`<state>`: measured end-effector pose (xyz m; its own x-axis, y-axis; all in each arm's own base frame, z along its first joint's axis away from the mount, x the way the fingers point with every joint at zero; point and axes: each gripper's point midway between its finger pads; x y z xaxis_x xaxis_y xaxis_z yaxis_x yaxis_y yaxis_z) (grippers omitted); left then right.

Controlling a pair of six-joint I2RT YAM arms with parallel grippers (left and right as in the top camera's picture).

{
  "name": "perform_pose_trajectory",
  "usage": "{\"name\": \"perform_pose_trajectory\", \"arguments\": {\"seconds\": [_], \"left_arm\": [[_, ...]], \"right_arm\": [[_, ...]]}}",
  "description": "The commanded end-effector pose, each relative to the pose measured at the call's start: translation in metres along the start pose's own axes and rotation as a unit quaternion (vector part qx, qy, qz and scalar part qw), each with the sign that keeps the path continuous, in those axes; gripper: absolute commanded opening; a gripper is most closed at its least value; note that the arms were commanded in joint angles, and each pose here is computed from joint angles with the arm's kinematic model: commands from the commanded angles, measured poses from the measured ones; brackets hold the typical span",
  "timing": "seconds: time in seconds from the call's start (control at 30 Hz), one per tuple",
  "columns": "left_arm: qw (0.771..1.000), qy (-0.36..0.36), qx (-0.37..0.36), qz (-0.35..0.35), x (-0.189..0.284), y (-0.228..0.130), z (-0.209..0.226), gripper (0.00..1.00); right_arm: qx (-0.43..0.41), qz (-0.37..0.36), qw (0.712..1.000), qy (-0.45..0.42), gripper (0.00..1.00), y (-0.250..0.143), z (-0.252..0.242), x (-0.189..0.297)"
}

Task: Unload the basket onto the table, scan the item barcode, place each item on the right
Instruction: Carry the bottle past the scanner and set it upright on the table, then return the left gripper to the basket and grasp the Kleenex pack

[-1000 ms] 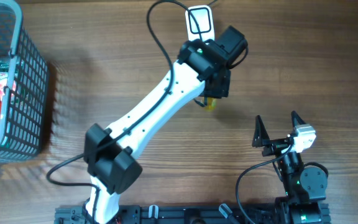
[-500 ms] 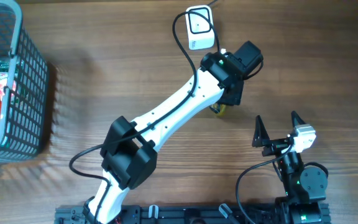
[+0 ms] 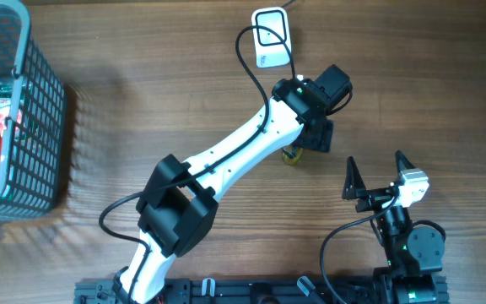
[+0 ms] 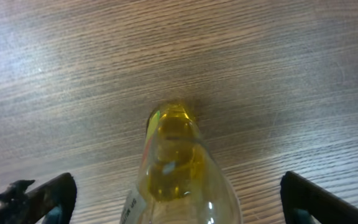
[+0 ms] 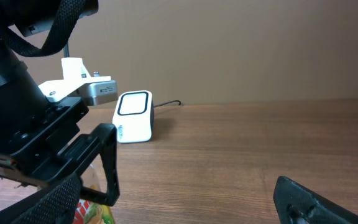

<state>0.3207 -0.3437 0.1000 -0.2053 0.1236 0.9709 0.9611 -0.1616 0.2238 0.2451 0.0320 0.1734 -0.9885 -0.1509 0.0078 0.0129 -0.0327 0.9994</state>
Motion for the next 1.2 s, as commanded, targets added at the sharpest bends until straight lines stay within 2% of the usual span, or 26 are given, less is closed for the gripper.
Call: {"name": "perform_pose_trajectory", "arguments": {"seconds": [0.0, 0.13, 0.27, 0.4, 0.47, 0.63, 0.8, 0.83, 1.03, 1.1, 1.17], "left_arm": [[0.999, -0.021, -0.019, -0.021, 0.022, 0.012, -0.005, 1.0], [0.994, -0.062, -0.021, -0.092, 0.083, 0.047, -0.004, 1.0], [0.98, -0.075, 0.009, -0.186, 0.157, 0.086, 0.03, 1.0], [0.95, 0.009, 0.098, -0.297, 0.233, 0.116, 0.129, 1.0], [0.922, 0.062, 0.167, -0.345, 0.274, 0.118, 0.201, 1.0], [0.846, 0.157, 0.322, -0.395, 0.341, 0.083, 0.361, 1.0], [0.767, 0.273, 0.457, -0.359, 0.364, 0.003, 0.504, 1.0], [0.759, 0.284, 0.473, -0.346, 0.364, -0.013, 0.522, 1.0], [0.758, 0.216, 0.547, -0.282, 0.336, -0.07, 0.571, 1.0], [0.79, 0.179, 0.53, -0.249, 0.313, -0.075, 0.575, 1.0], [0.81, 0.147, 0.521, -0.225, 0.29, -0.072, 0.578, 0.98]], "right_arm": [[-0.002, -0.004, 1.0, -0.001, 1.0, 0.001, 0.0, 0.0], [-0.002, -0.004, 1.0, -0.001, 1.0, 0.001, 0.0, 0.0], [-0.002, -0.004, 1.0, -0.001, 1.0, 0.001, 0.0, 0.0], [-0.002, -0.004, 1.0, -0.001, 0.99, 0.001, 0.0, 0.0], [-0.002, -0.004, 1.0, -0.001, 1.0, 0.001, 0.0, 0.0], [-0.002, -0.004, 1.0, -0.001, 1.0, 0.001, 0.0, 0.0], [-0.002, -0.004, 1.0, -0.001, 1.0, 0.001, 0.0, 0.0], [-0.002, -0.004, 1.0, -0.001, 1.0, 0.001, 0.0, 0.0], [-0.002, -0.004, 1.0, -0.001, 1.0, 0.001, 0.0, 0.0], [-0.002, -0.004, 1.0, -0.001, 1.0, 0.001, 0.0, 0.0], [-0.002, -0.004, 1.0, -0.001, 1.0, 0.001, 0.0, 0.0]]}}
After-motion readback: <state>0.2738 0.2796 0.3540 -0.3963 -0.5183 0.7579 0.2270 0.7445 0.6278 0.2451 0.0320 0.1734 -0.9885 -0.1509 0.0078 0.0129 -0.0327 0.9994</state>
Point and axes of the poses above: each gripper's point midway between its finger pads, its own x axis back along the fingers, its own z axis along the line the jaws close on, y = z × x, and after that the axes turned 4 degrees about x, right-handed
